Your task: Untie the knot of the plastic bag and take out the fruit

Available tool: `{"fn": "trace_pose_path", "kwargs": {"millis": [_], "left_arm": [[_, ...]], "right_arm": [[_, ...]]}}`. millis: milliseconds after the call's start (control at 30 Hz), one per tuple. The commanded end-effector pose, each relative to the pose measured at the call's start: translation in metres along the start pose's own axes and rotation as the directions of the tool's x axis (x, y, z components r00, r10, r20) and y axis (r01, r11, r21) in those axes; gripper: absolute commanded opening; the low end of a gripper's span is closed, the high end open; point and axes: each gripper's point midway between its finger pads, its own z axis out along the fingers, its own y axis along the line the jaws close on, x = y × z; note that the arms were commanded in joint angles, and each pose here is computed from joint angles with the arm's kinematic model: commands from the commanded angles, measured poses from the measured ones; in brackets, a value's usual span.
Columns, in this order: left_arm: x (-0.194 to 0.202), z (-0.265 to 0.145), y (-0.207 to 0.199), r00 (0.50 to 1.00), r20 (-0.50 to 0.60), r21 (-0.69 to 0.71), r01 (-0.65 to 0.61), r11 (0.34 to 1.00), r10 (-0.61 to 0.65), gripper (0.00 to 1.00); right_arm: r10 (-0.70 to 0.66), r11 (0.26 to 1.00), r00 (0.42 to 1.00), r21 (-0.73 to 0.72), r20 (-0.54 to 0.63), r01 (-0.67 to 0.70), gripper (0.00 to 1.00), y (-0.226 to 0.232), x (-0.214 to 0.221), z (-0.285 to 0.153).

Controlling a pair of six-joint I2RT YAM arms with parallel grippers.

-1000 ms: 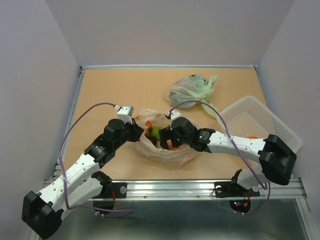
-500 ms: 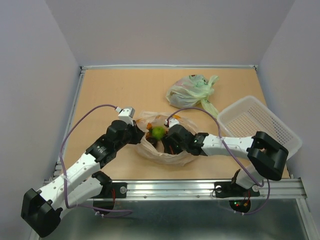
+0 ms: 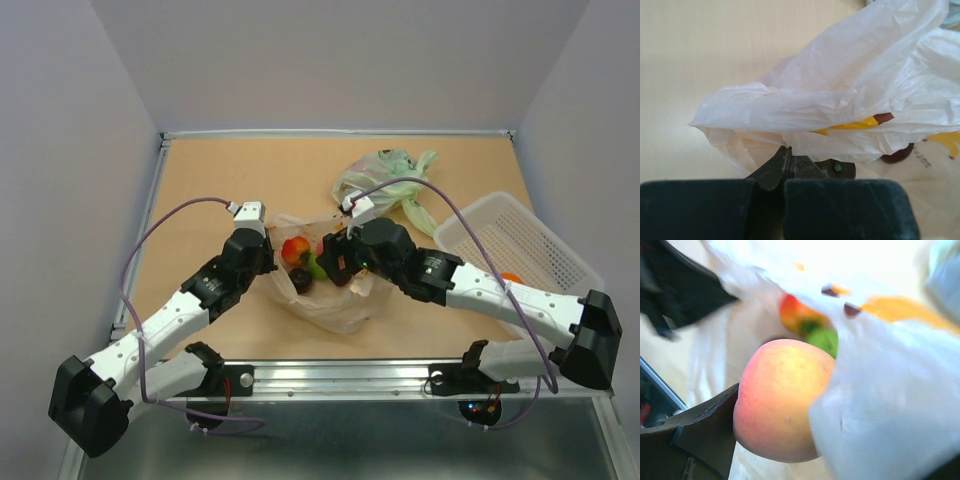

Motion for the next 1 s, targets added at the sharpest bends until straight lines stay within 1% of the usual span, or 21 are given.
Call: {"fn": "trace_pose_path", "kwargs": {"millis": [0,133,167,233,333,367,400,500,533,600,633,667,733,800,833,900,933,967], "left_arm": [[-0.058,0.001,0.009,0.987,0.161,-0.092,-0.014,0.996,0.029,0.00],[-0.087,0.005,0.012,0.978,0.204,-0.119,-0.024,0.993,0.048,0.00],[-0.092,0.006,0.013,0.976,0.210,-0.131,-0.031,0.991,0.058,0.00],[-0.093,0.010,0.022,0.975,0.203,-0.176,-0.052,0.983,0.088,0.00],[-0.086,0.013,0.033,0.977,0.185,-0.222,-0.068,0.973,0.110,0.00],[-0.084,0.013,0.035,0.977,0.180,-0.226,-0.068,0.972,0.110,0.00],[-0.082,0.012,0.035,0.978,0.181,-0.226,-0.065,0.972,0.107,0.00],[-0.079,0.007,0.038,0.977,0.190,-0.223,-0.052,0.973,0.096,0.00],[-0.079,0.005,0.039,0.977,0.194,-0.228,-0.049,0.973,0.094,0.00],[-0.079,0.000,0.041,0.974,0.204,-0.227,-0.046,0.973,0.093,0.00],[-0.079,-0.002,0.043,0.974,0.205,-0.230,-0.044,0.972,0.093,0.00],[-0.079,-0.006,0.044,0.973,0.215,-0.229,-0.037,0.973,0.087,0.00],[-0.077,-0.011,0.045,0.972,0.220,-0.226,-0.031,0.974,0.082,0.00],[-0.076,-0.016,0.047,0.971,0.229,-0.220,-0.010,0.976,0.062,0.00],[-0.074,-0.017,0.043,0.972,0.231,-0.193,-0.008,0.981,0.053,0.00],[-0.079,-0.026,0.041,0.964,0.265,-0.162,0.006,0.987,0.038,0.00],[-0.081,-0.029,0.040,0.961,0.276,-0.151,0.013,0.988,0.030,0.00],[-0.080,-0.033,0.039,0.957,0.289,-0.134,0.020,0.991,0.020,0.00]], "right_arm": [[-0.025,1.000,0.977,0.002,0.213,0.025,0.01,0.009,-0.079,-0.021],[-0.074,0.990,0.953,0.138,0.293,0.035,0.01,-0.014,-0.109,-0.035],[-0.082,0.977,0.944,0.211,0.321,0.013,0.01,-0.029,-0.117,-0.044],[-0.096,0.960,0.928,0.281,0.360,-0.009,0.01,-0.046,-0.128,-0.061],[-0.082,0.965,0.905,0.261,0.417,-0.033,0.01,-0.054,-0.145,-0.081],[-0.082,0.963,0.905,0.266,0.418,-0.036,0.01,-0.056,-0.145,-0.081],[-0.076,0.961,0.893,0.271,0.444,-0.053,0.01,-0.060,-0.152,-0.092],[-0.077,0.928,0.871,0.355,0.485,-0.116,0.01,-0.085,-0.155,-0.114],[-0.086,0.911,0.874,0.393,0.479,-0.125,0.01,-0.096,-0.149,-0.116],[-0.088,0.873,0.867,0.458,0.491,-0.171,0.01,-0.115,-0.145,-0.126],[-0.088,0.842,0.860,0.499,0.502,-0.205,0.01,-0.129,-0.143,-0.135],[-0.102,0.788,0.867,0.571,0.489,-0.230,0.01,-0.148,-0.131,-0.140],[-0.113,0.703,0.865,0.655,0.489,-0.279,0.01,-0.180,-0.122,-0.156],[-0.117,0.644,0.882,0.711,0.457,-0.283,0.02,-0.205,-0.101,-0.157],[-0.112,0.592,0.885,0.746,0.452,-0.306,0.03,-0.226,-0.094,-0.164],[-0.089,0.555,0.906,0.776,0.414,-0.300,0.04,-0.247,-0.073,-0.160],[-0.068,0.507,0.908,0.798,0.414,-0.326,0.05,-0.266,-0.064,-0.166],[-0.045,0.508,0.920,0.802,0.390,-0.315,0.05,-0.274,-0.056,-0.159]]}}
